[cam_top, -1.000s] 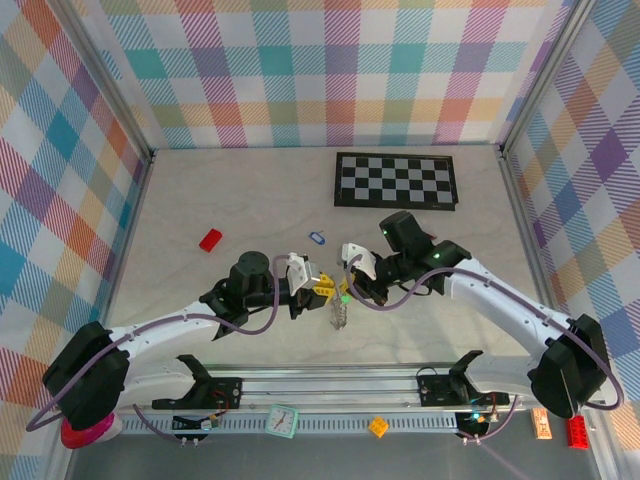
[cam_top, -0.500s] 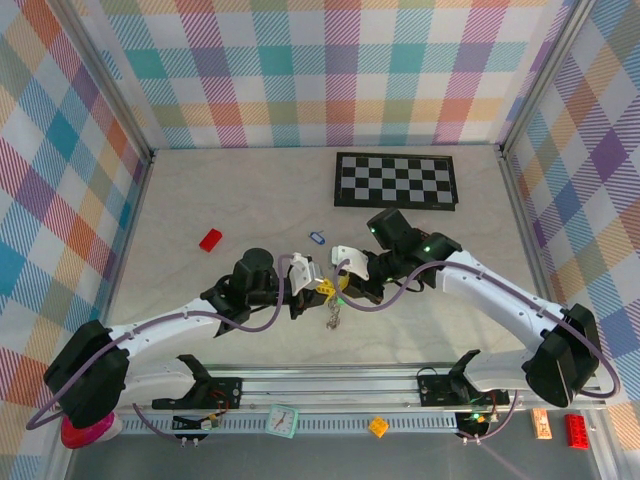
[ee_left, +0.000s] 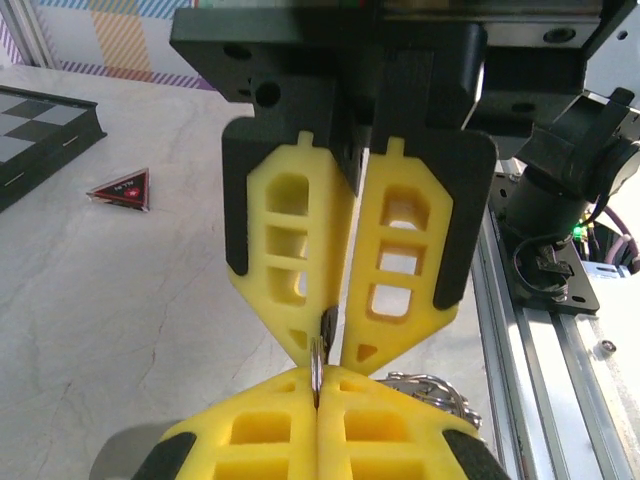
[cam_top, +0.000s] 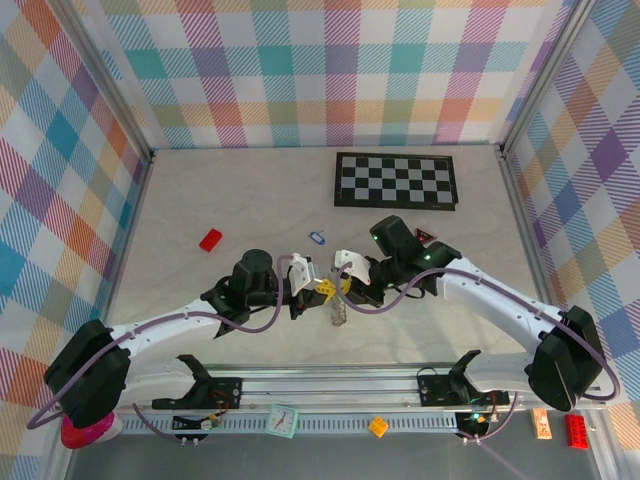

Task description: Put the keys on the keyring

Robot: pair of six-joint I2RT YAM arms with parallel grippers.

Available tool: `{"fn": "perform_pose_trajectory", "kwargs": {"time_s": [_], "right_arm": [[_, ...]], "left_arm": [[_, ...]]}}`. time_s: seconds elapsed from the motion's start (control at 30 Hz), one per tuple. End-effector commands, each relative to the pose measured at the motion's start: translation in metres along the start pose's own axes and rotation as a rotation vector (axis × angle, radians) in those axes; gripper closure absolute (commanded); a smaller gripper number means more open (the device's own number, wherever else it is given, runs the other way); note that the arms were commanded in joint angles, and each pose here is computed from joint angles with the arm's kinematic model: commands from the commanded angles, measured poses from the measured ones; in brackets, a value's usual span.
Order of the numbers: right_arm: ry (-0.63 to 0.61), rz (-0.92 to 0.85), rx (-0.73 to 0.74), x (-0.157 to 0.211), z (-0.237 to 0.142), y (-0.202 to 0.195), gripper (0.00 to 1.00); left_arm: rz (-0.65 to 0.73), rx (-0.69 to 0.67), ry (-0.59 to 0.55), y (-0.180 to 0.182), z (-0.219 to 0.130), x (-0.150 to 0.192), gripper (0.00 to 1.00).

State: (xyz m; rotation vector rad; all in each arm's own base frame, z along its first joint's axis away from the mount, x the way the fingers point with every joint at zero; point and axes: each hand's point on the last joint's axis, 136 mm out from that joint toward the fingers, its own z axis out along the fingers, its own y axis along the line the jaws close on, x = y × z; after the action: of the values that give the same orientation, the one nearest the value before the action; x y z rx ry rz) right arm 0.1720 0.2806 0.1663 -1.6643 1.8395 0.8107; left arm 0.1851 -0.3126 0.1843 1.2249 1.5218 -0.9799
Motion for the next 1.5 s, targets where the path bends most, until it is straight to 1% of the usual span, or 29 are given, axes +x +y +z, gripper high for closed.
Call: {"fn": "perform_pose_trajectory", "kwargs": {"time_s": [0.0,0.1,0.23,0.27,0.33,0.43,0.53,0.63,0.87,1.2,1.47], "right_arm": [[-0.07,0.004,-0.028,-0.013,-0.001,0.004,0.86],[-0.082,0.0,-0.015,-0.014,-0.004,0.004,0.85],[-0.084,0.008,0.033,-0.008,-0.013,0.002,0.77],[-0.081,0.005,0.048,-0.004,-0.014,0.002,0.74],[-0.073,0.002,0.066,0.001,-0.014,0.002,0.7],[-0.057,0.014,0.055,0.007,-0.01,0.003,0.67],[-0.078,0.026,0.022,0.003,-0.006,0.005,0.65],[-0.092,0.028,0.011,0.002,-0.001,0.003,0.64],[-0.114,-0.006,0.051,0.0,0.004,-0.007,0.63],[-0.129,0.004,0.017,0.005,0.008,0.001,0.63],[-0.204,0.016,-0.005,-0.008,0.011,0.0,0.62]], "left_arm": [[0.038,0.015,-0.078,-0.003,-0.001,-0.018,1.0],[0.038,0.003,-0.082,-0.002,-0.002,-0.018,1.0],[0.043,-0.007,-0.092,-0.002,-0.005,-0.018,1.0],[0.043,-0.008,-0.096,-0.003,-0.005,-0.018,1.0],[0.042,-0.007,-0.104,-0.003,-0.006,-0.018,1.0],[0.038,-0.007,-0.114,-0.004,-0.006,-0.018,1.0],[0.034,-0.006,-0.121,-0.003,-0.005,-0.018,1.0],[0.034,-0.002,-0.135,-0.004,-0.006,-0.021,1.0],[0.037,0.022,-0.14,-0.008,-0.006,-0.022,1.0],[0.042,0.027,-0.162,-0.008,-0.006,-0.026,1.0],[0.038,0.034,-0.177,-0.01,-0.007,-0.029,1.0]]}}
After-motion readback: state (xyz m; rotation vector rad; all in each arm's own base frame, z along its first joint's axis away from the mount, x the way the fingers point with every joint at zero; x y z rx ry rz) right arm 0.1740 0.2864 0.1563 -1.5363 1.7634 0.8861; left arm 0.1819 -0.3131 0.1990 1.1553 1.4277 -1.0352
